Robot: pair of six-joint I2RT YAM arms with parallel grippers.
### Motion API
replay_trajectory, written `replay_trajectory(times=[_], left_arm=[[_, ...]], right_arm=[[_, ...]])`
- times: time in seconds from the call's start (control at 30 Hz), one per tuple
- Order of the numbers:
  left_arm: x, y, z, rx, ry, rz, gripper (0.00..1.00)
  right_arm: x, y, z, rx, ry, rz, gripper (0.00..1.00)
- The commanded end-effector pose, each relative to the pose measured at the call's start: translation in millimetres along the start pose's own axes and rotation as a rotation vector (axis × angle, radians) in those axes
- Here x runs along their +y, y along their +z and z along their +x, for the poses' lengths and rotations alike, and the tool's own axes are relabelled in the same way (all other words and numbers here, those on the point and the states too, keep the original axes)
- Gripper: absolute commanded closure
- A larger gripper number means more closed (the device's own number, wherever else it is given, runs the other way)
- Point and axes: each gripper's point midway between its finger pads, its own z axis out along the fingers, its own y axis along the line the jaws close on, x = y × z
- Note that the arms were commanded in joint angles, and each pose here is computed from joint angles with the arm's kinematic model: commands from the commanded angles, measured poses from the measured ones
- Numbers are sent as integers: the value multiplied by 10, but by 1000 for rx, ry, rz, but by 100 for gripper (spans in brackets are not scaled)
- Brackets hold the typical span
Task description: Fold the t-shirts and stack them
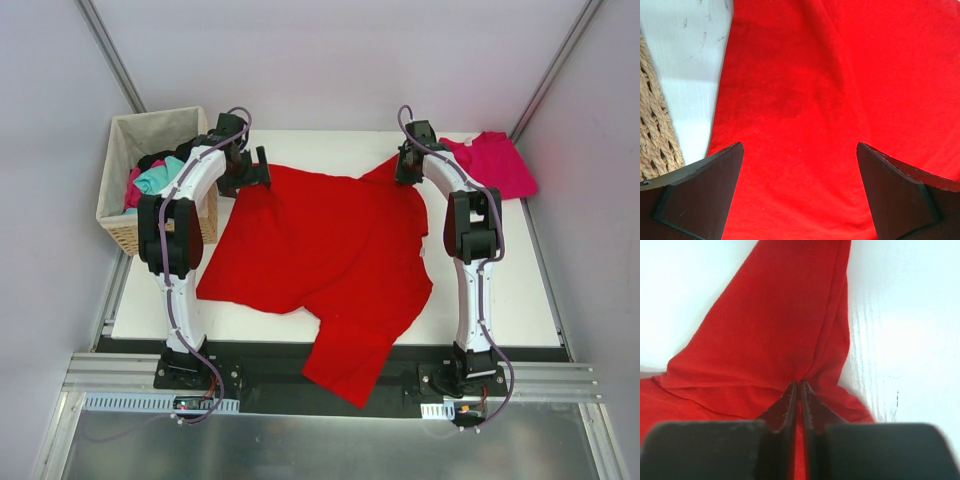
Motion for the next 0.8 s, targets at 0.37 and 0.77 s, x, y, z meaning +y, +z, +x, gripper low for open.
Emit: replay_trajectory(times=[0.37, 0.77], left_arm=[[-25, -88, -49, -29, -5, -3, 4], [-4, -101, -80, -42, 17, -13, 3]], right_arm=[[58, -642, -638, -171, -18, 22, 98], [411, -702, -929, -239, -33, -64, 99]])
